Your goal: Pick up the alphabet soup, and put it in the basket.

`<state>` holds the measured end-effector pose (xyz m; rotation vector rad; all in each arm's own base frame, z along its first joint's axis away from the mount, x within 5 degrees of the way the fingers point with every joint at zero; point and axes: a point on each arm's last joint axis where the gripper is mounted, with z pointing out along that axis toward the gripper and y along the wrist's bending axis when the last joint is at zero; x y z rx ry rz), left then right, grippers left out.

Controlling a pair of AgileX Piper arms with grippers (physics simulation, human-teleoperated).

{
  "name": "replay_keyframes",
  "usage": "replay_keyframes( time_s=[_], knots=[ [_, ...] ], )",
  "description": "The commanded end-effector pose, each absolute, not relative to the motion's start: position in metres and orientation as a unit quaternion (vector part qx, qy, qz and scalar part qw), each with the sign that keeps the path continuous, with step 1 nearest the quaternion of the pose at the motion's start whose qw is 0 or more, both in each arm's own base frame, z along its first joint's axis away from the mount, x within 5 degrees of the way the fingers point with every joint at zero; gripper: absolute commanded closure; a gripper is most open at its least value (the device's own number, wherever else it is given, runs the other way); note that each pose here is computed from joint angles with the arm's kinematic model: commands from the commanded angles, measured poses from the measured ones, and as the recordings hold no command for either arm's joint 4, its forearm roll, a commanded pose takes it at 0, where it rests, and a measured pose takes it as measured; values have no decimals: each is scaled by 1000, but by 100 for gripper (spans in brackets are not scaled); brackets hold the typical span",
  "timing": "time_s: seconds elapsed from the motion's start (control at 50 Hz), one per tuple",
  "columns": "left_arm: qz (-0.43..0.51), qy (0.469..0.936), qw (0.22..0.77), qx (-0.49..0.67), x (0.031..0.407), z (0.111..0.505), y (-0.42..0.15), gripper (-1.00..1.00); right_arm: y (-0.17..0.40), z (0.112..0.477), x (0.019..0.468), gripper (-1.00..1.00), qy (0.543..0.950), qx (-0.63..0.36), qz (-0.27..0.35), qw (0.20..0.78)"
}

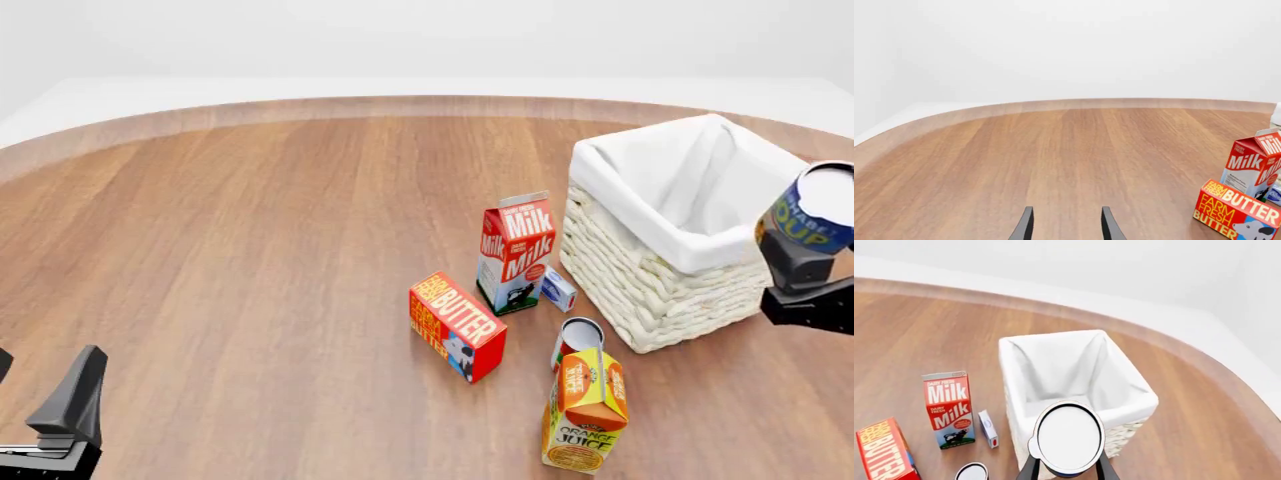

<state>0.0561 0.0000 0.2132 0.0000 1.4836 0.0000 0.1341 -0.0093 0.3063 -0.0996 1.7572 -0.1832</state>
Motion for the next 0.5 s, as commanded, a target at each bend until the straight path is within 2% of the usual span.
replay_keyframes(
  time_s=[0.02, 0.5],
  knots=[
    [0, 676, 737, 0, 56, 213, 0, -100, -11, 328, 134, 100, 760, -35, -84, 643],
    [0, 676, 737, 0, 56, 213, 0, -100, -16, 363, 137, 100, 755, -46, -116, 644]
  ],
)
